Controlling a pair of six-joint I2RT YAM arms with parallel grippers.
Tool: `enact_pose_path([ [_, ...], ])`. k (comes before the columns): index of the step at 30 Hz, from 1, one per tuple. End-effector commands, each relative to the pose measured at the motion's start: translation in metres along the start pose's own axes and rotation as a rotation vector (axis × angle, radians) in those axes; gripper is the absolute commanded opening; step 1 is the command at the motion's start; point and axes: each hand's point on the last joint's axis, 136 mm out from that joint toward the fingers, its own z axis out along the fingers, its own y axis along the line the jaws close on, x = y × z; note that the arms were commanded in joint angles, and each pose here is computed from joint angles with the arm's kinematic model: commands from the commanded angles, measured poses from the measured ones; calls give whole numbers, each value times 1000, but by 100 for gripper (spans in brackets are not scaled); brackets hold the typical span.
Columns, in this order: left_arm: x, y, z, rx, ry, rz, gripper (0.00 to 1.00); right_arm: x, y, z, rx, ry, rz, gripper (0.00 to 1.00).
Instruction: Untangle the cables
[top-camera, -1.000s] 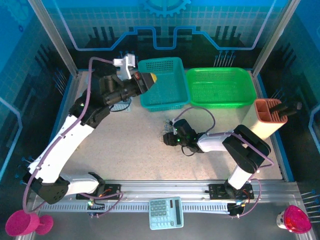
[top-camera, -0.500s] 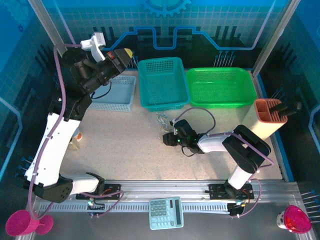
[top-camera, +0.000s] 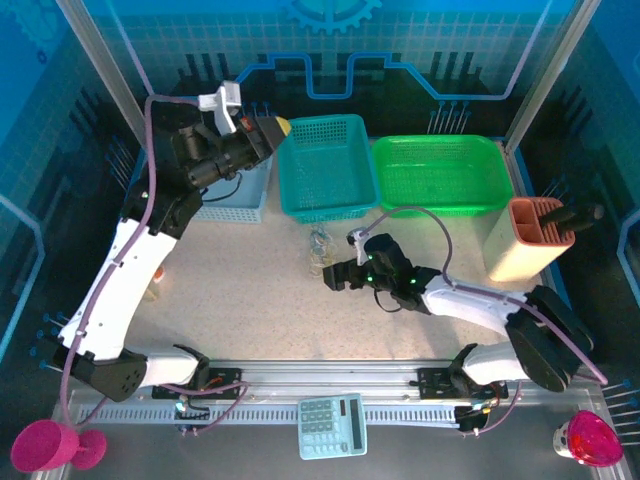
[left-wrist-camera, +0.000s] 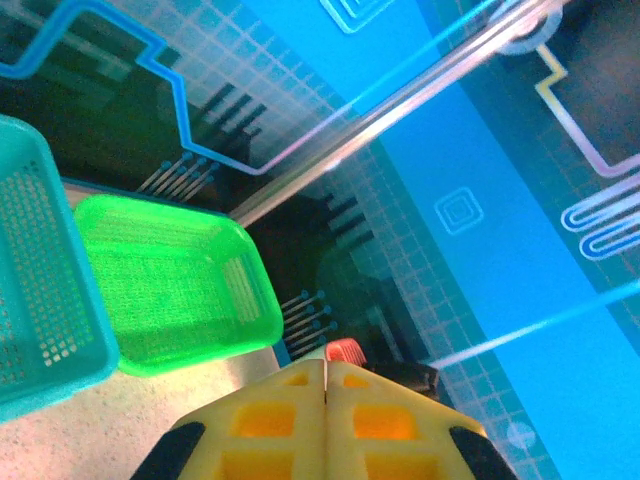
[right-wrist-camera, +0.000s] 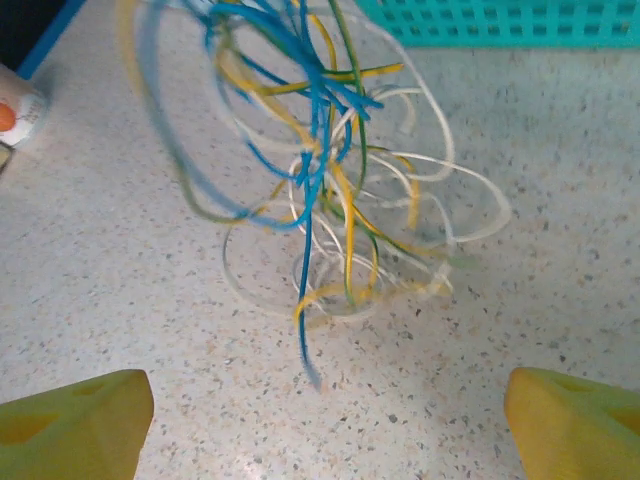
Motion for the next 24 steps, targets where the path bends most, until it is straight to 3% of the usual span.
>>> enact_pose_path([
  [1, 8, -25, 0, 89, 32, 11, 0, -16, 10, -14, -2, -12, -66, 94],
  [8, 20, -39, 4, 115, 62, 21, 0, -72, 41, -21, -68, -119, -111, 95],
  [17, 25, -57, 4, 150, 58, 25, 0, -118, 64, 9, -117, -224, -94, 92],
  [19, 25, -62, 4, 162, 55, 25, 0, -117, 64, 21, -123, -222, -88, 87],
  [24, 19, -73, 2, 177, 34, 29, 0, -106, 46, 45, -97, -234, -40, 51],
])
